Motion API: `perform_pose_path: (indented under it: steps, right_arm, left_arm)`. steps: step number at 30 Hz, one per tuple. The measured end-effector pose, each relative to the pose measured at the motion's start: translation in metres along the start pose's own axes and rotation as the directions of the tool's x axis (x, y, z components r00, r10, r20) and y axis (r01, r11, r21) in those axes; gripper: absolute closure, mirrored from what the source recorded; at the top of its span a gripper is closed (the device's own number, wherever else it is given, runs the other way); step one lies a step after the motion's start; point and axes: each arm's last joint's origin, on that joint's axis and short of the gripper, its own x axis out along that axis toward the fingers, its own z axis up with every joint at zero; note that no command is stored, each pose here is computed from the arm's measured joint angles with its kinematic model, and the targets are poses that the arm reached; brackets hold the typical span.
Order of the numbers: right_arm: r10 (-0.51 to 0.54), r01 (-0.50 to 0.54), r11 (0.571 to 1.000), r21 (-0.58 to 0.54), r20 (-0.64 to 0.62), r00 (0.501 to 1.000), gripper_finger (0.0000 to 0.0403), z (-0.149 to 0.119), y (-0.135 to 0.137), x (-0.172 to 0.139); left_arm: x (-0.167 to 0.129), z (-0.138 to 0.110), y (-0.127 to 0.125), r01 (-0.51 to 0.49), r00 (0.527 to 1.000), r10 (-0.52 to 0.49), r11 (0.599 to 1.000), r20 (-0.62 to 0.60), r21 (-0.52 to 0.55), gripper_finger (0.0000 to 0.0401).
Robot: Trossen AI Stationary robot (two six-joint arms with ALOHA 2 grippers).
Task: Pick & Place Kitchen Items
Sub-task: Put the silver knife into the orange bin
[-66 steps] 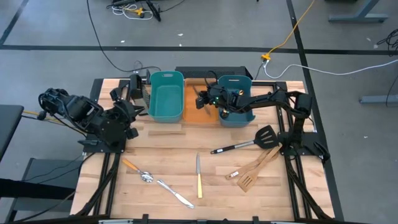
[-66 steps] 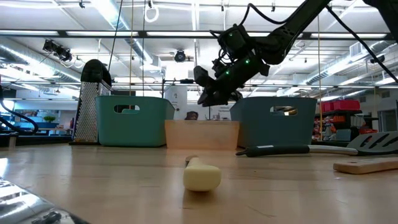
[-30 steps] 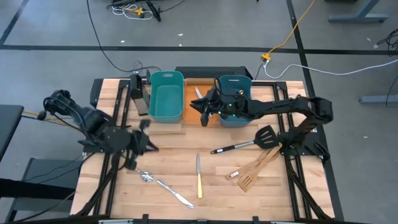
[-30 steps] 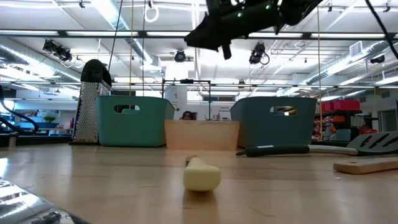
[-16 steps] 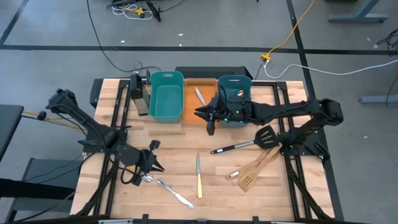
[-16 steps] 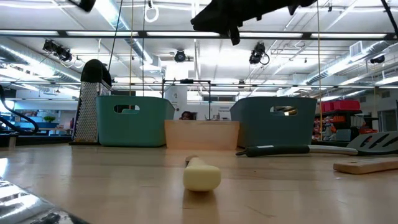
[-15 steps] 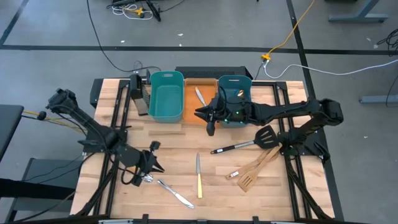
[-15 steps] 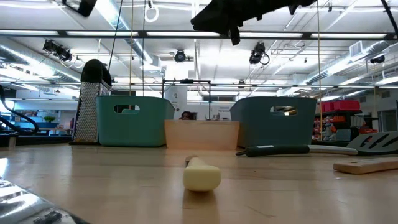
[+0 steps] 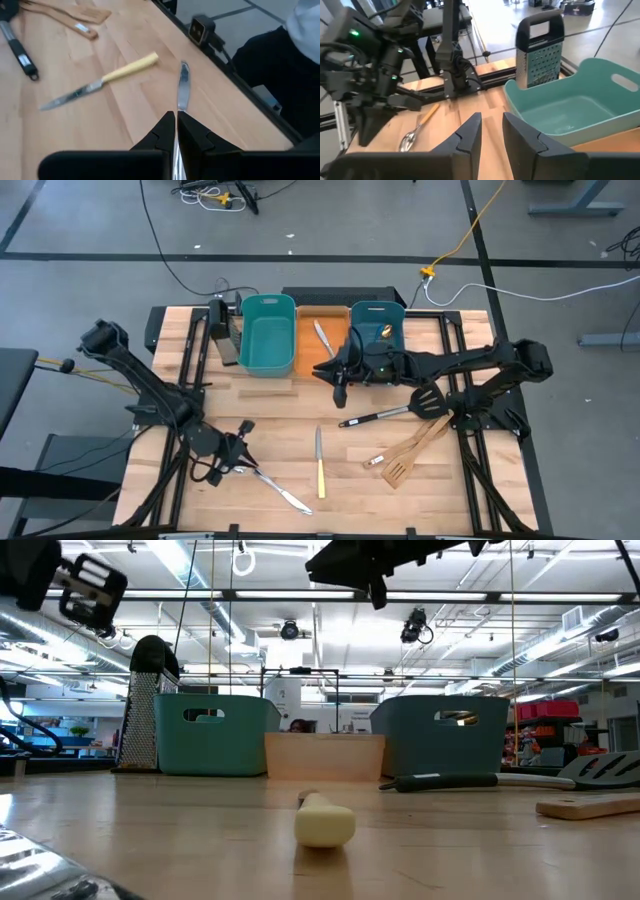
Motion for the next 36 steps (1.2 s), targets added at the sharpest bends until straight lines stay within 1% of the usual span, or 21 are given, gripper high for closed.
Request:
perform_pose_path:
  steps: [5,9,12,14,16,22,26,28,32,36]
  right_arm:
    - [-0.023,0.023,1.000,-0.008,0.005,1.000,0.0314,-0.002,0.008,-0.001]
    - [-0.003,0.003,1.000,-0.014,0.000,1.000,0.0314,-0.003,0.015,-0.002]
    - [0.014,-0.014,1.000,-0.014,-0.008,1.000,0.0314,-0.005,0.021,-0.003]
    - [0.026,-0.026,1.000,-0.004,-0.014,1.000,0.0314,-0.007,0.026,-0.004]
    - [0.041,-0.041,0.999,-0.003,-0.022,0.999,0.0314,-0.008,0.031,-0.005]
    - [0.080,-0.080,0.997,0.002,-0.066,0.995,0.0314,-0.016,0.048,-0.010]
    - [0.055,-0.056,0.998,-0.017,-0.072,0.996,0.0314,-0.021,0.061,-0.014]
    - [0.060,-0.061,0.998,-0.023,-0.072,0.996,0.0314,-0.022,0.067,-0.016]
    - [0.065,-0.067,0.997,-0.025,-0.070,0.995,0.0314,-0.025,0.077,-0.020]
    - [0.052,-0.054,0.998,-0.023,-0.067,0.996,0.0314,-0.028,0.084,-0.021]
  left_arm:
    - [0.002,-0.015,0.002,-0.006,1.000,0.005,1.000,-0.022,-0.029,0.0347]
    - [0.003,-0.021,0.002,-0.005,1.000,0.004,0.999,-0.014,-0.037,0.0313]
    - [0.003,-0.027,0.003,-0.009,0.999,0.007,0.999,-0.035,-0.054,0.0289]
    - [0.003,-0.028,0.003,-0.010,0.999,0.008,0.997,-0.038,-0.076,0.0278]
    - [0.005,-0.030,0.003,-0.013,0.999,0.009,0.997,-0.046,-0.075,0.0269]
    - [0.019,-0.038,0.000,-0.022,0.996,0.013,0.995,-0.091,-0.093,0.0257]
    - [0.029,-0.046,-0.002,-0.026,0.991,0.016,0.996,-0.129,-0.083,0.0252]
    - [0.033,-0.050,-0.003,-0.030,0.989,0.018,0.996,-0.149,-0.079,0.0249]
    - [0.042,-0.055,-0.004,-0.035,0.987,0.020,0.996,-0.162,-0.088,0.0244]
    - [0.048,-0.056,-0.007,-0.003,0.989,-0.008,0.997,-0.146,-0.078,0.0239]
